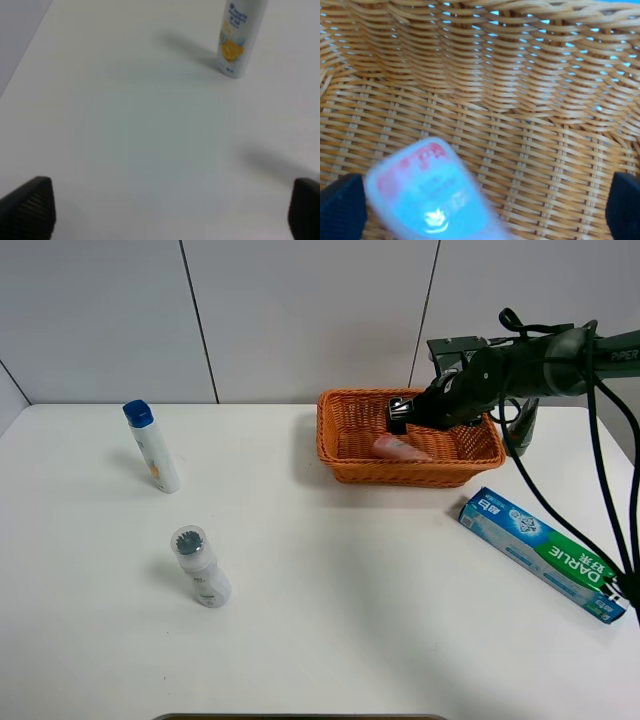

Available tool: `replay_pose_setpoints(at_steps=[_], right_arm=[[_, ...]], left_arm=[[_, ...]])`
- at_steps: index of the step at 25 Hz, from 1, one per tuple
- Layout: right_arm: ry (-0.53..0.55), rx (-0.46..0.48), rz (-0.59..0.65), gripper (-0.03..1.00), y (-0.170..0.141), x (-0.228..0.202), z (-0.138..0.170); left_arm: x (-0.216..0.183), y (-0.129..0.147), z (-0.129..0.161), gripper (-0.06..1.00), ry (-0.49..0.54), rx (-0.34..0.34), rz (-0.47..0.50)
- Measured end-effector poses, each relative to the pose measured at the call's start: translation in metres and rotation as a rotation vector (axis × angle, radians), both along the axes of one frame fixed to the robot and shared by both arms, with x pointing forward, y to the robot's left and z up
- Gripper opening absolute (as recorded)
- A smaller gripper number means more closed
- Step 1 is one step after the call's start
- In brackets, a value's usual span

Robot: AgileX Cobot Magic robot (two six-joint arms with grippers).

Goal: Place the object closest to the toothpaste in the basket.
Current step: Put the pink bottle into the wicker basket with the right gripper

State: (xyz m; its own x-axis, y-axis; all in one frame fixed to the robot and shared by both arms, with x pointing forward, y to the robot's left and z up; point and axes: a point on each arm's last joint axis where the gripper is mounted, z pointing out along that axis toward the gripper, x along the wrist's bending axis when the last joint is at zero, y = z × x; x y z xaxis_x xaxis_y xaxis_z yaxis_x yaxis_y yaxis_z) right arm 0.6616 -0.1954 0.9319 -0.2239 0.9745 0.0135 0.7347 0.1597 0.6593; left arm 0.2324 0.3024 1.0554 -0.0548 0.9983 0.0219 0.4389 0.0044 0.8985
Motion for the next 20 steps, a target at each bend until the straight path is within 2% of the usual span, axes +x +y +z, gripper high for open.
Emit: replay_pose_setpoints(at_steps=[10,20], right_arm=[[0.001,0.027,-0.029,0.99,0.0,-0.001,0.006],[-0.034,0.04,-0.036,0.99,-0.006,-0.023,0.072]], left_arm=[[0.0,0.0,0.0,0.94,0.0,0.0,0.0],[0.0,0.0,0.0,0.94,0.0,0.0,0.0]])
